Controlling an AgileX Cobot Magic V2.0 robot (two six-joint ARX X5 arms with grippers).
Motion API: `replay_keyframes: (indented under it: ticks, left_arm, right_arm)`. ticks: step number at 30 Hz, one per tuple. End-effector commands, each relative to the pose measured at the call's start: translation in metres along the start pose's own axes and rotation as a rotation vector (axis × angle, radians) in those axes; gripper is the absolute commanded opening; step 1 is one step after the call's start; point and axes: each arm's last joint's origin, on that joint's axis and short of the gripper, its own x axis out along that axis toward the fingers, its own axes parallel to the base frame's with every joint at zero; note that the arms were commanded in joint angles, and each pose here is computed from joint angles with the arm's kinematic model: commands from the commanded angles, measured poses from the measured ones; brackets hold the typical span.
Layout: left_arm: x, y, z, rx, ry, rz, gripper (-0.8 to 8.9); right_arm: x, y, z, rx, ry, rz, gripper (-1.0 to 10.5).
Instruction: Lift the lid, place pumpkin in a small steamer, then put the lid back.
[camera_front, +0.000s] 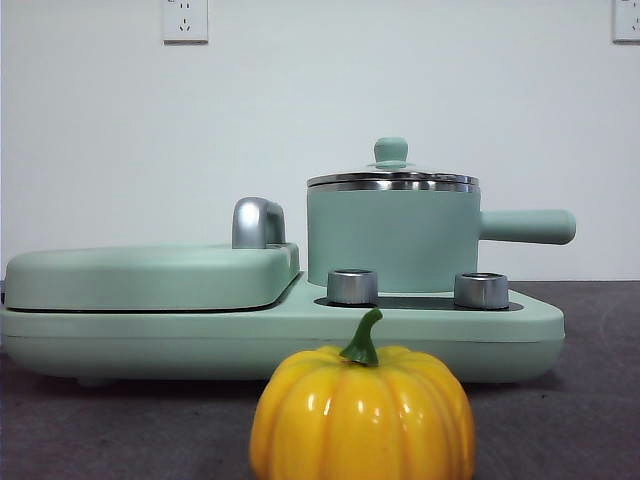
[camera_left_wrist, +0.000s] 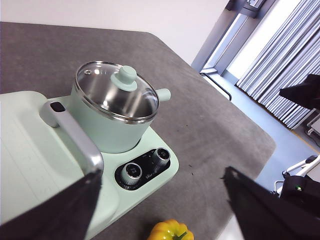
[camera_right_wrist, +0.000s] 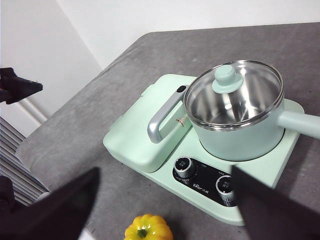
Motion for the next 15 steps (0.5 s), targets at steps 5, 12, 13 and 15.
replay_keyframes:
  ticks: [5,12,13,15]
  left_arm:
    - [0.012,0.002,0.009,0.026,0.018,-0.04,4.45]
    - [0.044,0.012,0.019,0.012,0.096,-0.083,4.8]
    - [0.049,0.013,0.022,0.015,0.105,-0.088,4.8]
    - [0.061,0.014,0.029,0.034,0.127,-0.093,4.81]
  right_arm:
    - [-0.001,0.002,0.003,-0.016,-0.007,0.004,5.0]
    - [-0.001,0.002,0.003,-0.016,-0.007,0.005,5.0]
    - [-0.001,0.002,0.003,-0.015,-0.007,0.005,5.0]
    - [-0.001,0.002,0.003,-0.016,-0.007,0.005,5.0]
